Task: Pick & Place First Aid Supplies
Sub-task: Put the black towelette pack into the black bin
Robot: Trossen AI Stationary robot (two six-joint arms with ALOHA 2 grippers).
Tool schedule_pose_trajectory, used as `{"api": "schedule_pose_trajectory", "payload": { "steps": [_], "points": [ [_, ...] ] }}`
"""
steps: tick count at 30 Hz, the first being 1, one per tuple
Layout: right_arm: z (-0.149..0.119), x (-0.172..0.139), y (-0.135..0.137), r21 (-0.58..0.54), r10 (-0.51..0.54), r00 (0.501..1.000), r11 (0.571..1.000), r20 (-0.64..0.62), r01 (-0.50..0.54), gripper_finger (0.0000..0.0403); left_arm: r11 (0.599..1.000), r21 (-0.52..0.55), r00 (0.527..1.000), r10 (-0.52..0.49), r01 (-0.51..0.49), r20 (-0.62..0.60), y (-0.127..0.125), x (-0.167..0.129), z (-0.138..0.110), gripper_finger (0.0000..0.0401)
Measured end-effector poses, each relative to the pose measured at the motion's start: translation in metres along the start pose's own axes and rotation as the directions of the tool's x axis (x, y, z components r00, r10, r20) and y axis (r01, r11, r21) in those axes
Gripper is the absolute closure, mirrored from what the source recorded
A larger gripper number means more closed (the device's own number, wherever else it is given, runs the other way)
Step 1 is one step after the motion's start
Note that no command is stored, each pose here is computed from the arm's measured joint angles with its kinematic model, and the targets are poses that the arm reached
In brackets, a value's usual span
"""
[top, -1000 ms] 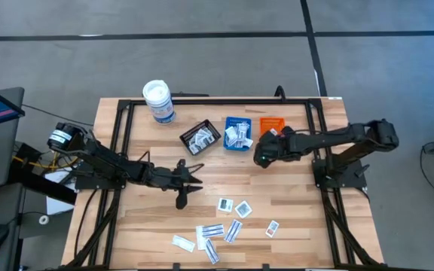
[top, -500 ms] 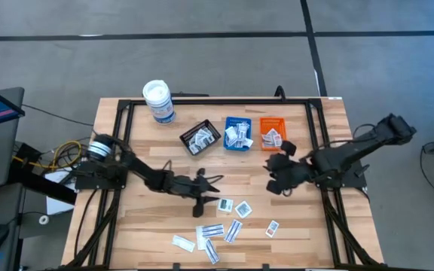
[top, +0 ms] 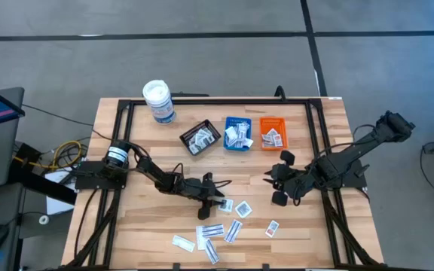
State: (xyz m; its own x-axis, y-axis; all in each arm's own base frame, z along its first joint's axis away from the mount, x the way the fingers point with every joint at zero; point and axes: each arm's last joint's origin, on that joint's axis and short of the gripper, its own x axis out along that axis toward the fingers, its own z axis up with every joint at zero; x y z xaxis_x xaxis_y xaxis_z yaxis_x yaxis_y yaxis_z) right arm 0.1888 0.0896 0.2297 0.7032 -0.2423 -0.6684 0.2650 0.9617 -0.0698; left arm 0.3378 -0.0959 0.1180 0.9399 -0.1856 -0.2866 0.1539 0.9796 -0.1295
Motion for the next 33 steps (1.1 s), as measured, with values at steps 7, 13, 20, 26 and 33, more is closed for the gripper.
{"api": "schedule_pose_trajectory", "payload": {
  "steps": [7, 13, 20, 26, 33],
  "points": [
    [0.001, 0.0, 0.001, 0.008, 0.008, 1.0, 1.0, 0.009, -0.008, 0.031, 1.0, 0.017, 1.0, 0.005, -0.005, -0.019, 0.002, 0.001, -0.003, 0.0278],
    [0.001, 0.0, 0.001, 0.008, 0.008, 1.0, 1.0, 0.009, -0.008, 0.031, 0.999, 0.029, 0.998, 0.03, -0.028, -0.053, 0.005, 0.005, -0.012, 0.038],
    [0.001, 0.0, 0.001, 0.008, 0.004, 1.0, 1.0, 0.011, -0.004, 0.031, 0.999, 0.018, 0.999, 0.034, -0.034, 0.008, 0.011, 0.005, -0.007, 0.0394],
    [0.001, 0.0, 0.001, 0.007, 0.002, 1.0, 1.0, 0.011, -0.002, 0.031, 0.997, 0.039, 0.997, 0.068, -0.069, 0.028, 0.01, 0.001, 0.0, 0.0396],
    [0.001, 0.0, 0.001, 0.007, 0.002, 1.0, 1.0, 0.011, -0.002, 0.031, 0.984, 0.112, 0.986, 0.126, -0.138, 0.107, 0.013, -0.008, 0.022, 0.0396]
  ]
}}
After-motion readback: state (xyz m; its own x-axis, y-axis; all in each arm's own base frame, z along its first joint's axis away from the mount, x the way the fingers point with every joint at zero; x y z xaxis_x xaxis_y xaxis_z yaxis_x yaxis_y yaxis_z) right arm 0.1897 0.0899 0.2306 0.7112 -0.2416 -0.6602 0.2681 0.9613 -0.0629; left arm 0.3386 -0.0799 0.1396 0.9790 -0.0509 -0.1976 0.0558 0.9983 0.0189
